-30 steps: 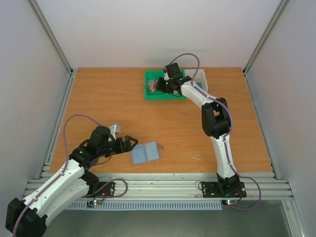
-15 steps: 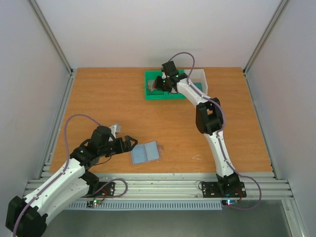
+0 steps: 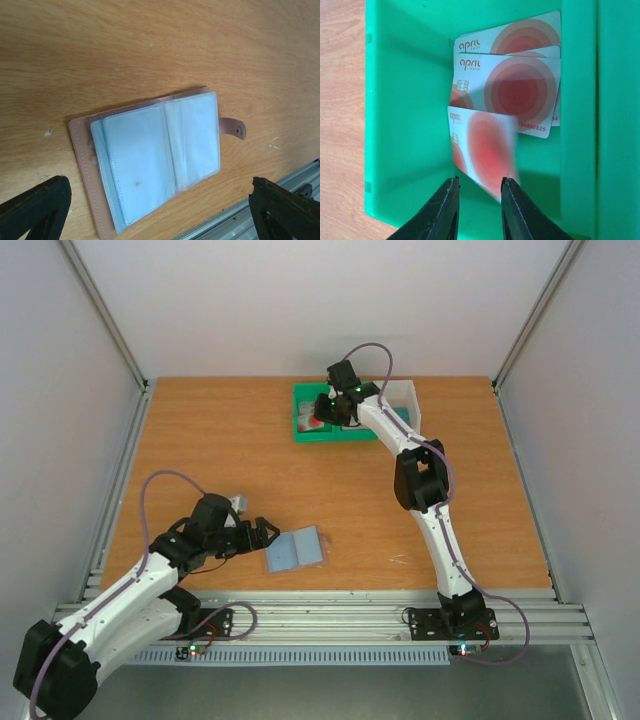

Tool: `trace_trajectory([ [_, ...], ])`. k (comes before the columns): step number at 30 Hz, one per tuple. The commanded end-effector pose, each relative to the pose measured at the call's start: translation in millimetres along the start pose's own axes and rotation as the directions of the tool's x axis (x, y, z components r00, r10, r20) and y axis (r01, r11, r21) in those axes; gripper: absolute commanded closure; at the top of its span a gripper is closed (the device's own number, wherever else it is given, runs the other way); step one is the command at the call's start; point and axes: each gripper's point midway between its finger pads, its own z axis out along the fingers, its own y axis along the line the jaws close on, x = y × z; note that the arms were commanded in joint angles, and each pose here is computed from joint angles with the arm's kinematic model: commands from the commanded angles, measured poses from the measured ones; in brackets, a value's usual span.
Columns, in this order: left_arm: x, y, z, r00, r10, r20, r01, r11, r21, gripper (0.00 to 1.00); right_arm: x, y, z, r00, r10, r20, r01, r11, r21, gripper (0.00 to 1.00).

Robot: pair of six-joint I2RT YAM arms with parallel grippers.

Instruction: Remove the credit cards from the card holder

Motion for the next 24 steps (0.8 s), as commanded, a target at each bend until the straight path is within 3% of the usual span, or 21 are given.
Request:
trace_trajectory([
  [1, -2.8, -6.1, -3.4, 1.0, -0.01, -0.018, 0.01, 1.0, -0.004, 0.03, -15.2, 11.3, -38.5, 0.999, -0.021, 0.03, 0.02, 1.0, 0.016, 0.72],
  [7, 4.9, -4.6, -0.8, 0.998, -0.027, -0.057, 0.027, 1.0, -0.001, 0.09, -1.0, 26.7, -70.4, 0.999, -0.027, -0.033, 0.027, 1.0, 0.001, 0.61],
  [17, 13.4, 4.2, 4.0, 0.993, -0.084, -0.082, 0.082, 0.996, -0.021, 0.21, 48.0, 53.5, -135.4, 0.994, -0.082, -0.078, 0.078, 0.995, -0.059, 0.61],
  [24, 12.1, 0.6, 11.9, 0.993, -0.087, -0.083, 0.089, 0.996, 0.017, 0.29, 113.4, 46.2, -160.8, 0.987, -0.079, -0.136, 0.063, 0.991, -0.118, 0.62],
])
